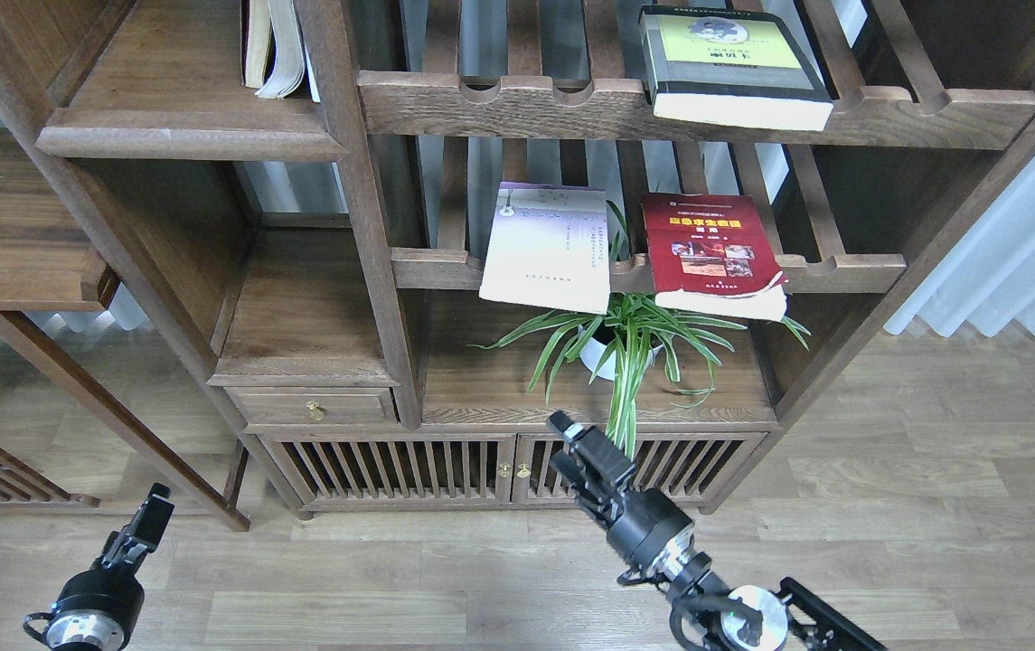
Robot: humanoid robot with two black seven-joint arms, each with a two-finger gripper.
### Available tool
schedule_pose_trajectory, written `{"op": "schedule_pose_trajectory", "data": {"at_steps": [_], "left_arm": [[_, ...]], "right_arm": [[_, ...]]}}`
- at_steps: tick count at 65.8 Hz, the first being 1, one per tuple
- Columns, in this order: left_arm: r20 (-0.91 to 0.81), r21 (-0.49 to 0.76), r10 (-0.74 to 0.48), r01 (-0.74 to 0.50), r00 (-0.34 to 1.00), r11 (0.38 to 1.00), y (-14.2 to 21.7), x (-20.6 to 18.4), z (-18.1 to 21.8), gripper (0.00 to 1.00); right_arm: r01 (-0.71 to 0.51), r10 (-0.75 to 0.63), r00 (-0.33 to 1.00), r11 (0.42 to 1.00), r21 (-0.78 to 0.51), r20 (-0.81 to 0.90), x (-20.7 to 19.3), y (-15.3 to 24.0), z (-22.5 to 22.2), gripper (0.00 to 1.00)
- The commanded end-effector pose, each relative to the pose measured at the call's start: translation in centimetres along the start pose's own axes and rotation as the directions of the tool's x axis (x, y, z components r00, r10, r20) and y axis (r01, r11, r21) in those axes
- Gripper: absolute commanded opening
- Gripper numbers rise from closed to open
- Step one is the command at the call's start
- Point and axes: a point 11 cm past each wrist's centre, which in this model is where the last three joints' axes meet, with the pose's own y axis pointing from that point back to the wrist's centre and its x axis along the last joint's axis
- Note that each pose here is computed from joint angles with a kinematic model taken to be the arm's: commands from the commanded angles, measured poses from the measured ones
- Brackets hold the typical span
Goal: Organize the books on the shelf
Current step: 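Raise both grippers and reach the right gripper toward the red book, then grasp the red book's lower edge with the right gripper and pull it out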
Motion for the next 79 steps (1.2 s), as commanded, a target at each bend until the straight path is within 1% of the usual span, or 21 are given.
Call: {"op": "schedule_pose_trajectory", "data": {"at_steps": [1, 6, 21, 24, 29, 34, 40, 45, 69, 79], "left_arm": [[0.001, -0.001, 0.001, -0.001, 1.0, 1.0, 0.0, 0.1, 0.1, 1.0], [0.001, 0.001, 0.005, -0.005, 1.0, 1.0, 0.2, 0.2, 0.0, 1.0], [0.004, 0.007, 0.024, -0.024, 1.0, 1.0, 0.7, 1.0, -0.3, 1.0], [0.008, 0.006, 0.03, -0.03, 1.0, 1.0, 0.8, 1.2, -0.2, 1.0], [0.009, 0.006, 0.033, -0.033, 0.999, 0.999, 0.8, 1.3, -0.3, 1.0], [0.008, 0.001, 0.036, -0.036, 0.999, 0.999, 0.8, 1.4, -0.1, 1.0], [0.007, 0.001, 0.039, -0.039, 0.999, 0.999, 0.9, 1.5, -0.1, 1.0], [0.007, 0.001, 0.039, -0.039, 0.999, 0.999, 0.9, 1.5, -0.1, 1.0], [0.006, -0.002, 0.043, -0.043, 0.999, 0.999, 0.9, 1.6, 0.0, 1.0], [0.007, -0.003, 0.048, -0.048, 0.999, 0.999, 1.0, 1.8, 0.0, 1.0]], "right_arm": [[0.008, -0.008, 1.0, 1.0, -0.004, -0.008, -0.3, -0.2, -0.1, 0.99], [0.008, -0.008, 1.0, 1.0, -0.009, -0.011, -0.3, -0.3, -0.1, 0.99], [0.037, -0.036, 0.999, 0.998, 0.043, -0.014, -1.4, -1.4, -2.0, 0.99], [0.054, -0.053, 0.999, 0.995, 0.08, -0.013, -2.0, -1.7, -3.0, 0.99], [0.092, -0.089, 0.996, 0.979, 0.183, -0.024, -3.3, -2.1, -5.9, 0.99], [0.142, -0.136, 0.99, 0.935, 0.324, -0.041, -5.2, -2.6, -9.6, 0.99], [0.164, -0.157, 0.986, 0.904, 0.394, -0.05, -6.1, -2.7, -11.2, 0.99], [0.164, -0.156, 0.986, 0.897, 0.411, -0.052, -6.3, -2.8, -11.5, 0.99], [0.034, -0.035, 0.999, 0.907, 0.42, -0.004, -4.7, -2.8, -11.7, 0.99], [-0.003, -0.004, 1.0, 0.901, 0.435, 0.014, -4.6, -2.9, -12.3, 0.98]]}}
